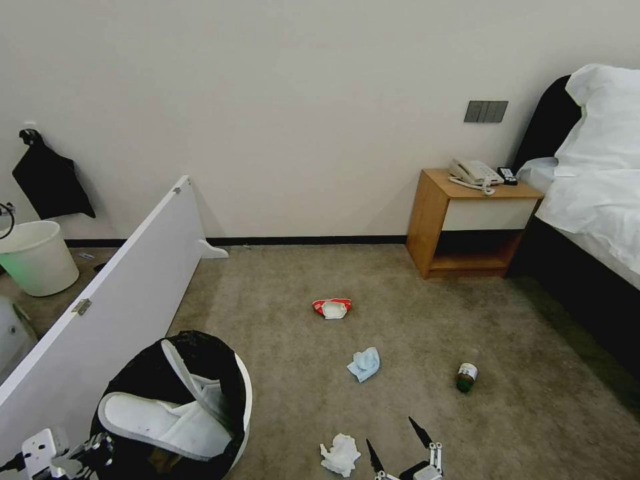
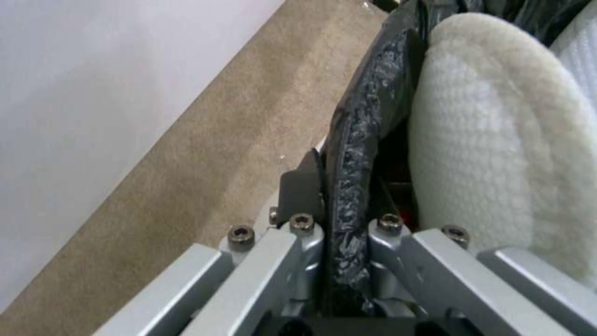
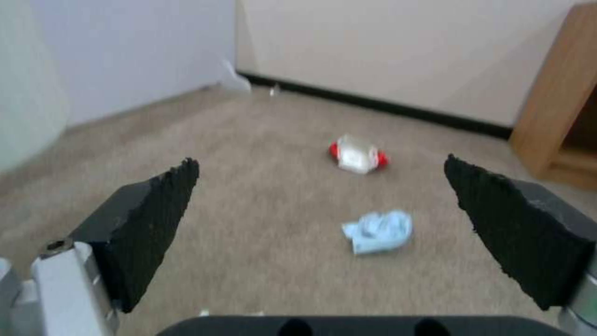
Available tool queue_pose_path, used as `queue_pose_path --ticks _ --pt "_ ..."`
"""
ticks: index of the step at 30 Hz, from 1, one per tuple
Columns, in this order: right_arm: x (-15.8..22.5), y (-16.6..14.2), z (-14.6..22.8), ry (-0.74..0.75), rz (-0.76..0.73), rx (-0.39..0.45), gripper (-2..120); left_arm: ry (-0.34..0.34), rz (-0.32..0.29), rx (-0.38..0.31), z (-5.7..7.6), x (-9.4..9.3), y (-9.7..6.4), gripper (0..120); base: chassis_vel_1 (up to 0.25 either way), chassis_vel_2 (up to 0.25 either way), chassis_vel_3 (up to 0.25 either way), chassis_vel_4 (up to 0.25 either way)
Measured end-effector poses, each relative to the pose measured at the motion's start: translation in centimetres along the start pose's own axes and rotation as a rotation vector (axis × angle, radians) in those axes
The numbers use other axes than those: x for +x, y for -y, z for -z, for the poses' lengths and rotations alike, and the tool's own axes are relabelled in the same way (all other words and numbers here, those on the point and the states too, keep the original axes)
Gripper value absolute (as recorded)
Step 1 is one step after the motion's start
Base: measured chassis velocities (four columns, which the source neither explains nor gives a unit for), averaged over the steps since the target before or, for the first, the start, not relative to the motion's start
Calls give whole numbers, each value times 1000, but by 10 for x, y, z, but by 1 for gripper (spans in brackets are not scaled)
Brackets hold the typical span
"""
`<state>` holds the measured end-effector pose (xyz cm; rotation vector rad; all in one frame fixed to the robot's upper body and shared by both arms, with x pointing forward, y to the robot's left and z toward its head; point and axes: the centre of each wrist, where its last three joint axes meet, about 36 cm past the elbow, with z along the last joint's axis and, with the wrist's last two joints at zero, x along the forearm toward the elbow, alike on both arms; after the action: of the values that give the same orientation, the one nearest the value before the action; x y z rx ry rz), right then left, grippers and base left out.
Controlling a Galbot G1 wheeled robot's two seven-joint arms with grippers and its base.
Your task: Pick up the trash bin, then pick up the garbage from the floor and place it into the trash bin.
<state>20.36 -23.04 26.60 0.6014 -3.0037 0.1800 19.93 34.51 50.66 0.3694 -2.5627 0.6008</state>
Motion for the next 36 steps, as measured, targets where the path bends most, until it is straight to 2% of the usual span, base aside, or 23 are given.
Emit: queue_pose_path --ticks 3,12,18,25,36 --pt "-4 2 2 -28 3 0 100 1 2 -3 1 1 0 2 0 0 0 0" --pt "-53 13 17 -230 -10 -6 100 3 17 -24 1 6 2 2 0 0 0 0" --pt "-87 15 20 -370 87 -50 100 19 33 -37 5 12 5 2 0 0 0 0" --pt "-105 9 24 -456 141 -81 100 26 39 -40 5 15 9 2 0 0 0 0" --pt "-117 4 16 -570 177 -59 100 33 38 -46 8 15 14 2 0 0 0 0"
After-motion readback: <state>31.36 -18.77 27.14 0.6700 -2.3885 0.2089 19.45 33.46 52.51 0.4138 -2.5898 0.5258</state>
